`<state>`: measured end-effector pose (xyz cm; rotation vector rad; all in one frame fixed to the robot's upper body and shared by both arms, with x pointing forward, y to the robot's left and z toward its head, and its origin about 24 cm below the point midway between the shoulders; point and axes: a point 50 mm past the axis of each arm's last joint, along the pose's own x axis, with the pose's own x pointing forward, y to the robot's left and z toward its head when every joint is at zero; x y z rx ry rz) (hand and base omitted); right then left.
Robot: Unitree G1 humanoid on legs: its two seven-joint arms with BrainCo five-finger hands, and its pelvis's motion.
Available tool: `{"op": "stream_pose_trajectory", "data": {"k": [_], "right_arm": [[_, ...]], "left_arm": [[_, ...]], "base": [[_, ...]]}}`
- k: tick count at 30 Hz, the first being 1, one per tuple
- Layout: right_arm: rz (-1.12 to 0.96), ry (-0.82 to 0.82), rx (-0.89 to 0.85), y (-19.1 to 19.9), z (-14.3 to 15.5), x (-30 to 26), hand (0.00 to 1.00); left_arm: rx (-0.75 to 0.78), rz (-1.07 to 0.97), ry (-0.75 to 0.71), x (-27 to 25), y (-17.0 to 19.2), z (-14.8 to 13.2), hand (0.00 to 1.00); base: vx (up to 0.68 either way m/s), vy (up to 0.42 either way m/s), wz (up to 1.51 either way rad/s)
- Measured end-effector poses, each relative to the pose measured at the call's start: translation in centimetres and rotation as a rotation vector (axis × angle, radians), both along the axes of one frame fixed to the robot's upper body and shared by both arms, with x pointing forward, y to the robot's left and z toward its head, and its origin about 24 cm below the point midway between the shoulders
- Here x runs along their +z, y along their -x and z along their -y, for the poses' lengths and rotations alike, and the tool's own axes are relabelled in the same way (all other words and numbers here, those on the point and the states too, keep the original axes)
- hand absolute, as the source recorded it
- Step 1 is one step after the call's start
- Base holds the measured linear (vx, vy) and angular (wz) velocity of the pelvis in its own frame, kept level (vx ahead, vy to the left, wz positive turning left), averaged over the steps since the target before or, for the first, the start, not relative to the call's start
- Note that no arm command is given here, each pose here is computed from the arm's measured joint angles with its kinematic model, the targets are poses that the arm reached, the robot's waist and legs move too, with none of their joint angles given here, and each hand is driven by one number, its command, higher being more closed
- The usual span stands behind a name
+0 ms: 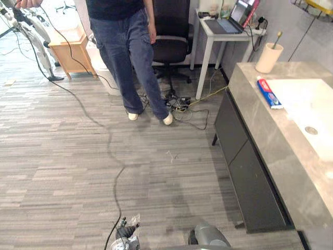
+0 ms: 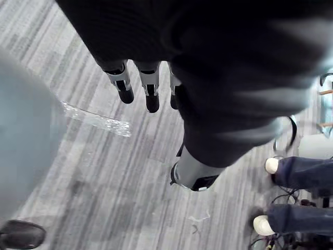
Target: Organize washtable
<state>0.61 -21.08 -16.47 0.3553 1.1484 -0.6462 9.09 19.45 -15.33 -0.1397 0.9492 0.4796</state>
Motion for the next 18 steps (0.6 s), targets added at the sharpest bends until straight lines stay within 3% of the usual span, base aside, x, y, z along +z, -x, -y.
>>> {"op": "stream_pose_trajectory", "data": {"k": [2,7,10,12,18], "right_arm": [[0.005,0.020,0.004,-0.1,0.4,0.2,0.00],[0.069,0.037,0.084,-2.8,-0.2,0.5,0.00],[0.136,0.051,0.150,-4.9,-0.5,0.9,0.00],[0.170,0.008,0.188,-5.9,-2.5,0.8,0.00],[0.142,0.007,0.189,-5.3,-2.6,0.5,0.00]], "left_arm": [[0.012,-0.020,-0.012,-0.1,0.9,-0.3,0.00],[-0.064,0.066,-0.075,1.1,-1.4,-0.8,0.00],[-0.148,0.120,-0.075,1.7,-2.6,0.6,0.00],[-0.199,0.164,-0.114,2.4,-3.8,0.2,0.00],[-0.357,0.206,-0.098,2.8,-4.8,2.7,0.00]], "base": [[0.44,0.061,-0.84],[0.45,0.228,-0.49],[0.43,0.419,-0.60],[0.48,0.504,-0.49],[0.30,0.267,-0.54]]}}
